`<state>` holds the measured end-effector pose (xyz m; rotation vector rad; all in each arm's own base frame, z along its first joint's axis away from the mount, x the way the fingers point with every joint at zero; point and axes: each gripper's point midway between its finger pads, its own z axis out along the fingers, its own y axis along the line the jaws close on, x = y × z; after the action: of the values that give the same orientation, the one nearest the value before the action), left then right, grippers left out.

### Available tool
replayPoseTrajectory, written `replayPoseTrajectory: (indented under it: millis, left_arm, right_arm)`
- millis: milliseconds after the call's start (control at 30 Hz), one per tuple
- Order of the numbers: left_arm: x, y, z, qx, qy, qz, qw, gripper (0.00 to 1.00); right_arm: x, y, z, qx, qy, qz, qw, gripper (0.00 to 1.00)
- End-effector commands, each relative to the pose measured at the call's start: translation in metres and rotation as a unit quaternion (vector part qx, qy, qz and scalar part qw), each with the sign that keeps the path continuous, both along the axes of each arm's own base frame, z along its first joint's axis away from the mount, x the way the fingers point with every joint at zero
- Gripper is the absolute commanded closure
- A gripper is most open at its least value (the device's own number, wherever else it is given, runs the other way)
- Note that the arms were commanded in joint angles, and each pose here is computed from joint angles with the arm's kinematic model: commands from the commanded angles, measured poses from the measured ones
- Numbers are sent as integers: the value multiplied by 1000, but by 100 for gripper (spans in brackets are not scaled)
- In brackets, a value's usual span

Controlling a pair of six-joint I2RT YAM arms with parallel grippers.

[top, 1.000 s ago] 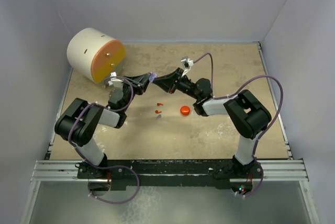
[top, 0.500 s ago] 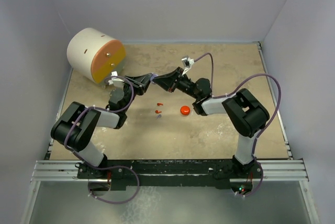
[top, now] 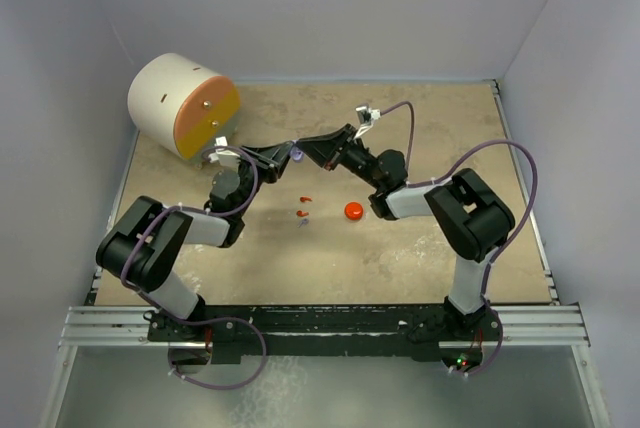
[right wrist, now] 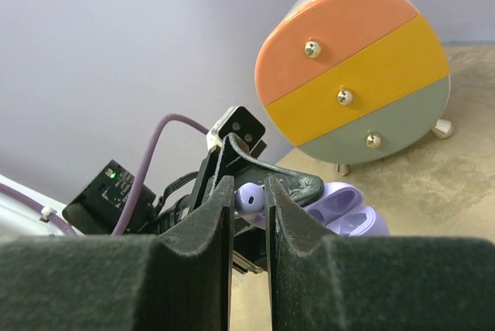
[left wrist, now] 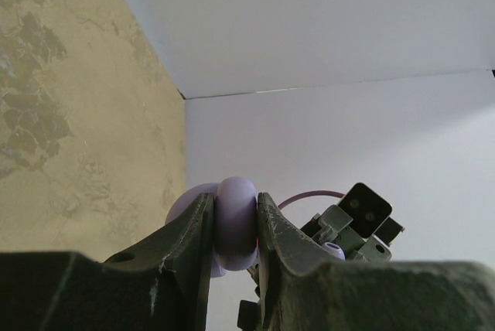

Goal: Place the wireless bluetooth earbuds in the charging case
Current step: Place the earbud in the charging case.

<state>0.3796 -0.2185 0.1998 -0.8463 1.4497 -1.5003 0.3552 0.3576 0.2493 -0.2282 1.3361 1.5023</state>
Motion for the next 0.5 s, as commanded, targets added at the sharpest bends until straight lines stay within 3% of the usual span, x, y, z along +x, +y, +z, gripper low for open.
replayPoseTrajectory:
  millis: [0, 467]
  left_arm:
    - [-1, 1, 33, -5, -49, 9, 999, 100]
    - [-3, -5, 38, -7, -55, 5, 998, 100]
  right_arm:
    - [4, -6, 22, 39, -15, -11, 999, 100]
    - [8, -7, 13, 46, 8, -11, 999, 100]
